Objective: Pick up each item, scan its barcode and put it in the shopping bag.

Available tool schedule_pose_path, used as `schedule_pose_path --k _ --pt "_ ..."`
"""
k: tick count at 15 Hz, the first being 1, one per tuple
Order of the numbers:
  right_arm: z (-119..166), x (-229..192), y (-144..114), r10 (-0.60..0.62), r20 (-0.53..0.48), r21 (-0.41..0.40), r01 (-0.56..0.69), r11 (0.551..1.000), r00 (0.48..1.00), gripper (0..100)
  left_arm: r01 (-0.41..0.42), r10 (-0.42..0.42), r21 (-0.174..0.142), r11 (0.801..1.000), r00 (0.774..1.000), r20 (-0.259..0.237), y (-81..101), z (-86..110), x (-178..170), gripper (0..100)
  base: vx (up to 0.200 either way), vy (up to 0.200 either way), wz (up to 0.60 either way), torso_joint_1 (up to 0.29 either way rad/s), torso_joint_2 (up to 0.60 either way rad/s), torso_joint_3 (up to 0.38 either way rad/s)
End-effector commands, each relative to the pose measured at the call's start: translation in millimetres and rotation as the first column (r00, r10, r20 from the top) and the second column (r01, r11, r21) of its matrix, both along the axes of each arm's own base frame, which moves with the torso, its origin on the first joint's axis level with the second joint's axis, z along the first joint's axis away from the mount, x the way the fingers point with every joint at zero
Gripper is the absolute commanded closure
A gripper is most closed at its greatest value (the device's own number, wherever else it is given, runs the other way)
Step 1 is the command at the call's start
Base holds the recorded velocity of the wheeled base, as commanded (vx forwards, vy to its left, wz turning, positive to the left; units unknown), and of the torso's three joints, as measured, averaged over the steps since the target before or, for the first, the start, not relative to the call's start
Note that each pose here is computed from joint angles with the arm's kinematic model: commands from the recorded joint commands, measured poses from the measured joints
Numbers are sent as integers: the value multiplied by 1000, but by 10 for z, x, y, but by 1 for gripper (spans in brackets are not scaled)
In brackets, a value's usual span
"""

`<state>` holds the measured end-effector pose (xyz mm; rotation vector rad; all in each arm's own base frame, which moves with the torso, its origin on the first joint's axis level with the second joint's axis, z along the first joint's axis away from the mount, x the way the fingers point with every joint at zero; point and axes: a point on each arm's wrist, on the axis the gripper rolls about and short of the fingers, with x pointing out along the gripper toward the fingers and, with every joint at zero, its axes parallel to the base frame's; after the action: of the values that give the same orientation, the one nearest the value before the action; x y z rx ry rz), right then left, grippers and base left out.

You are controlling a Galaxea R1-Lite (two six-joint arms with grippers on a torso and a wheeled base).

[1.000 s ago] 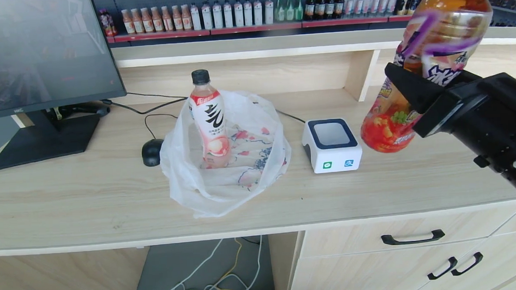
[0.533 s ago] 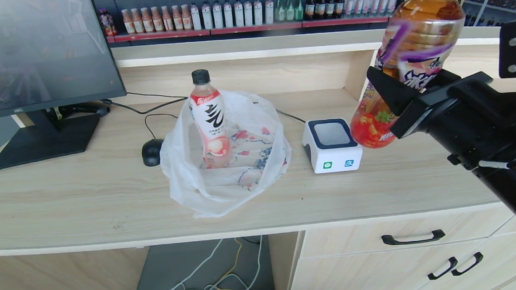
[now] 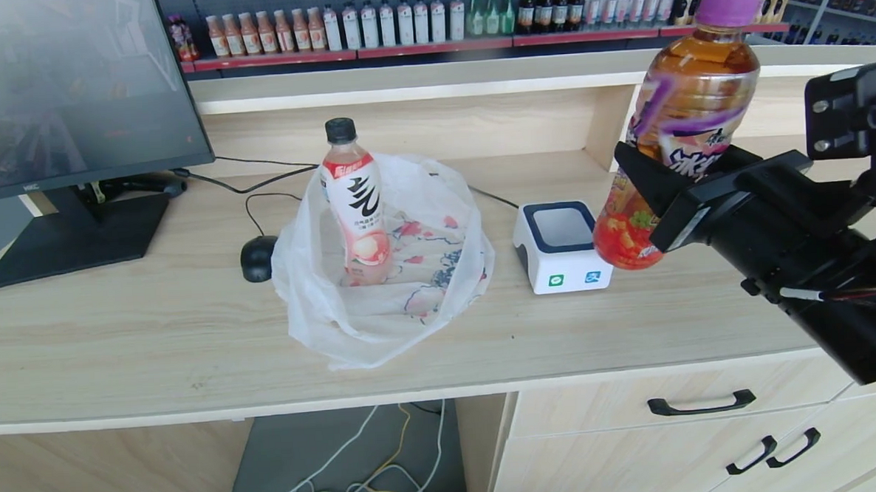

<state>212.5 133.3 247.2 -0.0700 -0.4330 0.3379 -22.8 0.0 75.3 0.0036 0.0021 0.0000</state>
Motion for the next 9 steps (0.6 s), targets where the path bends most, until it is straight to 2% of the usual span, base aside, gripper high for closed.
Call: schedule_pose_path --k 1,4,9 --pt "-25 -67 35 35 -1 4 -35 999 999 100 0 0 -1 1000 1000 -1 0 0 1 0 0 200 0 -2 2 -2" --pt "-2 -22 58 26 26 33 -27 999 999 100 0 0 -2 1000 1000 -1 0 0 1 0 0 200 0 -2 -1 5" --pt "-69 -3 72 42 3 54 -42 998 999 100 0 0 -2 1000 1000 1 0 0 0 0 0 200 0 2 1 2"
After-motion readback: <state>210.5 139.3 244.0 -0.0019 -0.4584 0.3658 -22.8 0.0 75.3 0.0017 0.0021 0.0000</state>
